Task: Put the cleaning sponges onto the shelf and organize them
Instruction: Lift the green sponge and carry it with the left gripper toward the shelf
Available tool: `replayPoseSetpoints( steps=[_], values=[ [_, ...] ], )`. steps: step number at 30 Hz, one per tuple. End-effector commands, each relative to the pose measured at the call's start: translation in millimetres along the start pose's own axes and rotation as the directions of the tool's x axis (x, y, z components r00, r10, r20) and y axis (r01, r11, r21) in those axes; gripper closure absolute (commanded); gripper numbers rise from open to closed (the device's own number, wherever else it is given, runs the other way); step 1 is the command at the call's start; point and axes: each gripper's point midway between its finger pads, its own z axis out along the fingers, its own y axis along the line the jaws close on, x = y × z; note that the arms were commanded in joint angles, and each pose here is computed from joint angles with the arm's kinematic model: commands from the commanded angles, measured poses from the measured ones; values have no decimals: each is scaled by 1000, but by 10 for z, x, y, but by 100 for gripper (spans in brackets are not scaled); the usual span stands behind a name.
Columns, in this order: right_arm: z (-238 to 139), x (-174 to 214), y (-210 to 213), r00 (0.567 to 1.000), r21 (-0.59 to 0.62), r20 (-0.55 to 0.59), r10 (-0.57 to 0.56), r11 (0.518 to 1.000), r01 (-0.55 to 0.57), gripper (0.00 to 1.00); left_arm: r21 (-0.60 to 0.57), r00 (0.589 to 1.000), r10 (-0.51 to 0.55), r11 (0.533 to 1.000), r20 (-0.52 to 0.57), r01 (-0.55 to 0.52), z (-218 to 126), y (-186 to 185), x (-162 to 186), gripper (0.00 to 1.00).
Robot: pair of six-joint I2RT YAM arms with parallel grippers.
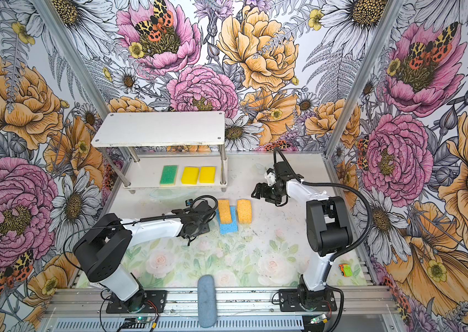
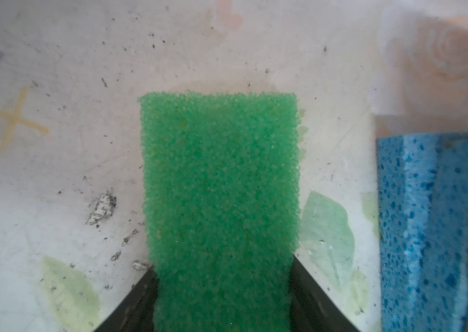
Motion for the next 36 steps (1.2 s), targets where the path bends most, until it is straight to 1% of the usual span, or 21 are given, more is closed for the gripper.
replayPoseSetpoints(
  steps=[1,4,6,11,20,24,28,33,36],
  values=[
    [5,-70,6,1000,-4,18,-11,1000,11,19,12,990,136,991,33,-136,-136,-120,-124,38],
    [13,-69,3,1000,-4,17,-11,1000,11,19,-36,974,213,977,81,-211,-263,-91,-296,38],
    [13,-67,1,1000,-3,16,-9,1000,9,19,-49,964,246,969,105,-242,-342,-77,-391,38],
    [23,-71,4,1000,-6,14,-7,1000,7,19,-44,949,279,960,143,-276,-496,24,-638,39],
    [14,-88,20,1000,-11,17,-10,1000,11,19,-104,946,223,973,234,-204,-803,649,-1361,38],
    [30,-91,27,1000,-13,14,-5,1000,5,19,-112,951,170,983,257,-146,-882,974,-1682,37],
    [29,-79,43,1000,-14,13,-11,1000,11,19,-127,944,138,986,299,-104,-941,1201,-1929,37],
    [-5,-95,75,1000,-19,22,-19,1000,20,19,-85,934,94,994,345,-69,-947,1392,-2185,36],
    [-22,-112,87,999,-21,27,-21,1000,22,19,-90,927,90,994,364,-62,-935,1501,-2301,35]
  ],
)
